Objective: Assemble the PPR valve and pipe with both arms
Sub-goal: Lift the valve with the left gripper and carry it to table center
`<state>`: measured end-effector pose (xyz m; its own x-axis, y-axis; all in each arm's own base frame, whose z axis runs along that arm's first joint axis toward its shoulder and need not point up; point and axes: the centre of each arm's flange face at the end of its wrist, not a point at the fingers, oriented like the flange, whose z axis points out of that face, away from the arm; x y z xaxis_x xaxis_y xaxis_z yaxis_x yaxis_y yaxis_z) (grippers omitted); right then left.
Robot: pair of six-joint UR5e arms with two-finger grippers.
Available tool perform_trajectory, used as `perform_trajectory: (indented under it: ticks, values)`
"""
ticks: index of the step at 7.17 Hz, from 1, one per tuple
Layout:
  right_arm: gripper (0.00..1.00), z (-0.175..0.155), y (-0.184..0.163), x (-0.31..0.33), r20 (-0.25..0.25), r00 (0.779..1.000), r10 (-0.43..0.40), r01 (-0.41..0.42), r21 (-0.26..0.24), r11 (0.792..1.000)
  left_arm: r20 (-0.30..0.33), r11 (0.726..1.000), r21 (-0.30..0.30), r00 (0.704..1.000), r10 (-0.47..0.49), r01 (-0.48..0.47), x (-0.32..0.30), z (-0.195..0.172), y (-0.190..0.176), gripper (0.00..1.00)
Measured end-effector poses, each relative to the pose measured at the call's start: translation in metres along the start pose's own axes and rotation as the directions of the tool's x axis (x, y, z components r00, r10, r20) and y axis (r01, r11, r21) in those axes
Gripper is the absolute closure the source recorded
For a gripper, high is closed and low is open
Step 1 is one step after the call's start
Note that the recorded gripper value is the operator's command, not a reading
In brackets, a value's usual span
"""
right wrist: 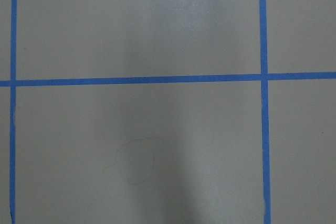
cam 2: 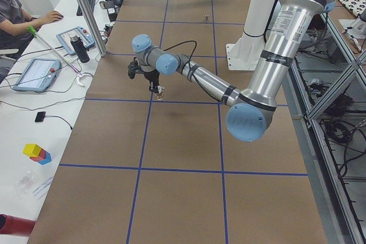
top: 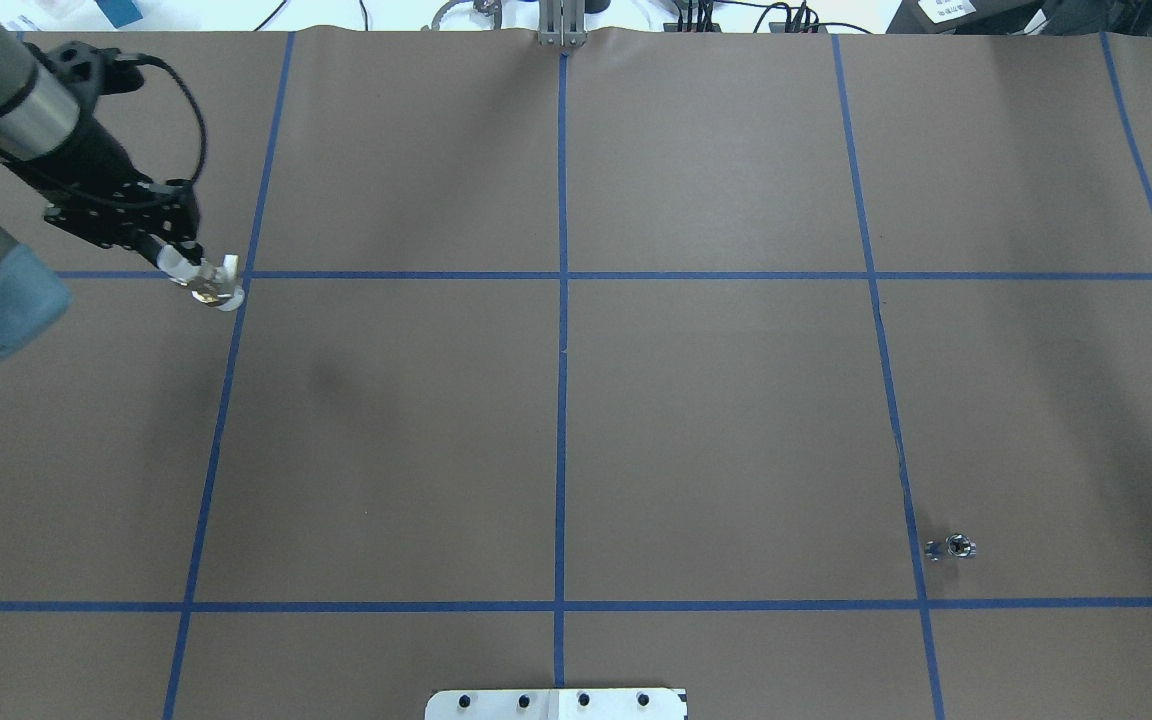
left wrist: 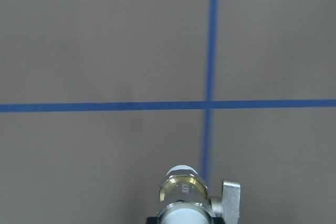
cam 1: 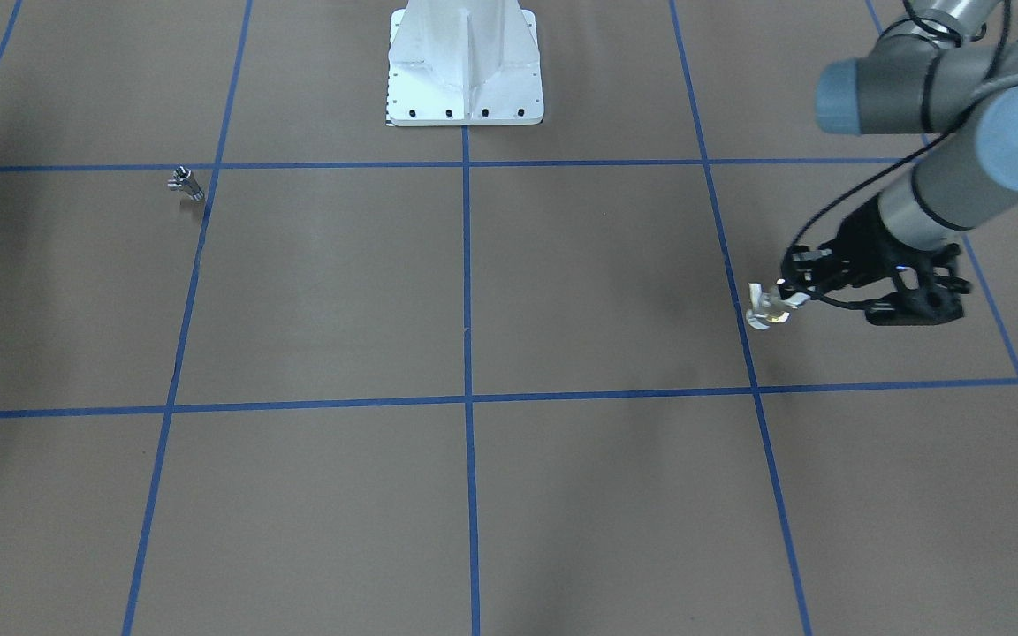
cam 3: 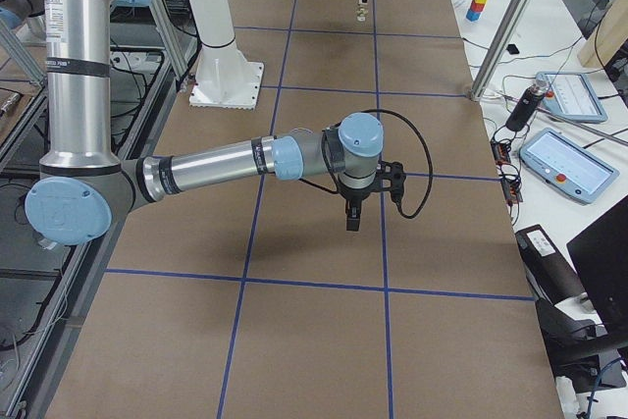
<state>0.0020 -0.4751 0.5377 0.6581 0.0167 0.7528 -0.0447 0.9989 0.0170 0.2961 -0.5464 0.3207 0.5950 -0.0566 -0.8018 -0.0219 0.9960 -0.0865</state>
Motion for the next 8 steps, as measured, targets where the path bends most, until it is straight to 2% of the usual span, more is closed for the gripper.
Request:
perform_trajectory:
  ticks: [1,2,5,8]
  values:
    - [0.00,0.001,0.000,0.000,0.001,1.000,0.000,0.000,-0.002,1.000,-0.007,0.999,0.001,0.999,-0.037,0.037,0.066,0.013,0.015,1.00]
    - [0.00,0.001,0.000,0.000,0.001,1.000,0.000,0.000,-0.002,1.000,0.016,0.998,0.019,0.998,-0.066,0.066,0.130,0.027,0.022,1.00]
    - [0.00,0.002,0.002,-0.002,0.020,1.000,0.000,0.000,-0.010,1.000,0.088,0.987,0.042,0.984,-0.156,0.153,0.288,0.060,0.009,1.00]
    - [0.00,0.004,0.003,-0.002,0.026,1.000,0.000,0.001,-0.016,1.000,0.115,0.988,0.043,0.982,-0.151,0.147,0.329,0.090,0.013,1.00]
